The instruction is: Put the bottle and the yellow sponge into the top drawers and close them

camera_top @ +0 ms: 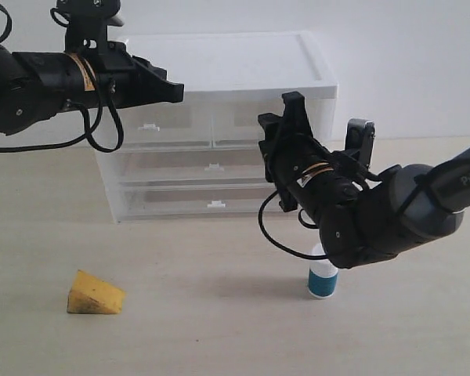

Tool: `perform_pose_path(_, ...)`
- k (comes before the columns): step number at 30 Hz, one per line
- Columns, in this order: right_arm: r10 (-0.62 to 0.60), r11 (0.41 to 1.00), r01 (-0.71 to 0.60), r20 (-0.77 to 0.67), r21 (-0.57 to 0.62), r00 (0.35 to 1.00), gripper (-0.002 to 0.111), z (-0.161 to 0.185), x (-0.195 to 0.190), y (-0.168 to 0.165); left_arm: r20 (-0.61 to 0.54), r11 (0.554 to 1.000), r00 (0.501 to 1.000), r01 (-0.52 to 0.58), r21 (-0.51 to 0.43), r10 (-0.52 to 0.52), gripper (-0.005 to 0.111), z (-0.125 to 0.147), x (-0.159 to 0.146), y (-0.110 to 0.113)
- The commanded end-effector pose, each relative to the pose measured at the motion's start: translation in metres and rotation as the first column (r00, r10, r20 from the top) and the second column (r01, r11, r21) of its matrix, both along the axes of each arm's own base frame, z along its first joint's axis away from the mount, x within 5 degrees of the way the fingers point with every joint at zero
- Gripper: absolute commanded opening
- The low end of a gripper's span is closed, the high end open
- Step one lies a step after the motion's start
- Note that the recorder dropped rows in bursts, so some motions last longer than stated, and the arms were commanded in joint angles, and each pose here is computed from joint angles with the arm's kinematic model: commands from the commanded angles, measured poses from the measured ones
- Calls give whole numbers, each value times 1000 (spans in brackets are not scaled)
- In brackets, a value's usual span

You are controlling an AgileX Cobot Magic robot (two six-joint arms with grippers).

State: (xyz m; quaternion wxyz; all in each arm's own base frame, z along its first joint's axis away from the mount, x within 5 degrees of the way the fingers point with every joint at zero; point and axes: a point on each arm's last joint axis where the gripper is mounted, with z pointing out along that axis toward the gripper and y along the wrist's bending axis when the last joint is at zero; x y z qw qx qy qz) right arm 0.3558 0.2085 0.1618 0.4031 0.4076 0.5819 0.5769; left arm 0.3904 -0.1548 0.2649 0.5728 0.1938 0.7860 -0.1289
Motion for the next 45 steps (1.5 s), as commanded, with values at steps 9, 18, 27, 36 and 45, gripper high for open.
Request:
perform_pose_path(9, -83, 996, 84, 54, -1, 995, 42, -3, -3, -15, -9, 999, 1000, 4, 40, -3, 4, -3, 0, 0)
perform_pose_path(18, -78, 995, 73, 69, 75, 995, 42, -3, -8, -18, -14, 999, 1000, 1, 43, 0, 4, -3, 0, 0)
perform_pose_path(27, -55, 996, 51, 57, 72, 997, 38, 1, -2, -12, -18, 999, 1000, -2, 36, 3, 4, -3, 0, 0)
perform_pose_path(36, -58, 997, 52, 97, 57, 994, 17, 14, 8, -6, -19, 999, 1000, -3, 37, 4, 4, -3, 0, 0)
perform_pose_path(45, -68, 997, 64, 100, 49, 993, 0, 14, 8, -7, -21, 999, 1000, -4, 38, 5, 4, -3, 0, 0)
